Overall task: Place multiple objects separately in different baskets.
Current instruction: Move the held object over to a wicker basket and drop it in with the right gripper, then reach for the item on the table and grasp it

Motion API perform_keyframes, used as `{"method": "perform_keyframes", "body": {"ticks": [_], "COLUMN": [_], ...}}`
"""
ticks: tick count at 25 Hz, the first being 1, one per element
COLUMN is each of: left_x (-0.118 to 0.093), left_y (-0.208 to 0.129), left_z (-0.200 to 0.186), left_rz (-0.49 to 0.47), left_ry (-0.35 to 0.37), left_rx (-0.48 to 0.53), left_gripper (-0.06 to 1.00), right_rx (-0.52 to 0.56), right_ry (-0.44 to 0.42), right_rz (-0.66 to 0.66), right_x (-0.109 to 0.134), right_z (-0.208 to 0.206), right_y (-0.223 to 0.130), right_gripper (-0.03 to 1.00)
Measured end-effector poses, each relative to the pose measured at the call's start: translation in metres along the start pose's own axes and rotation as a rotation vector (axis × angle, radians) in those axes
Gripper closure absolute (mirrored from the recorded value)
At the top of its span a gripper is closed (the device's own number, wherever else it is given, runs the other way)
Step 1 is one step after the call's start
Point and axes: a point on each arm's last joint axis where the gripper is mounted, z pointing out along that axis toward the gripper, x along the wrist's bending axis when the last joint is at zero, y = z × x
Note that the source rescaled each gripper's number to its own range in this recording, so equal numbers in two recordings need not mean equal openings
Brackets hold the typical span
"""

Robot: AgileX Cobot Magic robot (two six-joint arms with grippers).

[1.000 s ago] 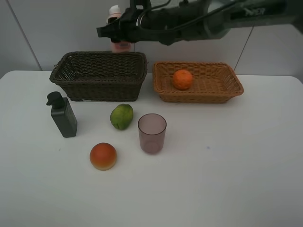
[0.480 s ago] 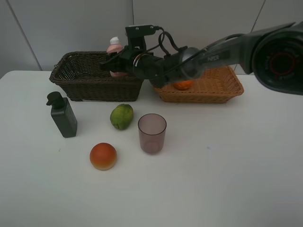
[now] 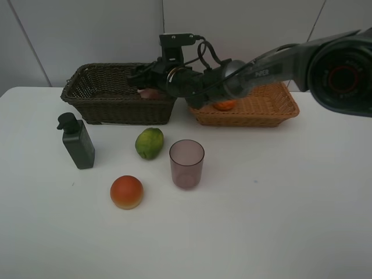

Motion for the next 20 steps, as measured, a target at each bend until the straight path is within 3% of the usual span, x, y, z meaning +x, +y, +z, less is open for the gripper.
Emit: {"method": "perform_keyframes", "body": {"ticks": [2, 5, 15, 20], "left_x": [0.0, 0.0, 0.0, 0.0], "left_y": [0.0, 0.0, 0.0, 0.0], "left_z": [0.0, 0.0, 0.0, 0.0], "left_rz": [0.0, 0.0, 0.0, 0.0], "left_ry": [0.0, 0.0, 0.0, 0.0], "left_rx": [0.0, 0.0, 0.0, 0.0], "left_gripper": [0.04, 0.04, 0.04, 0.04], "right_rx": [0.004, 0.033, 0.295, 0.573], "right_ry": [0.0, -0.004, -0.039, -0.075], "right_rz": [0.0, 0.0, -0.011, -0.011], "right_x": [0.0, 0.0, 0.005, 0.005], "right_z": [0.0, -0.003, -0.047, -0.079], "right_y": [0.0, 0.005, 0.065, 0.072], "right_gripper": [0.29, 0.2, 0.17, 0.17]}}
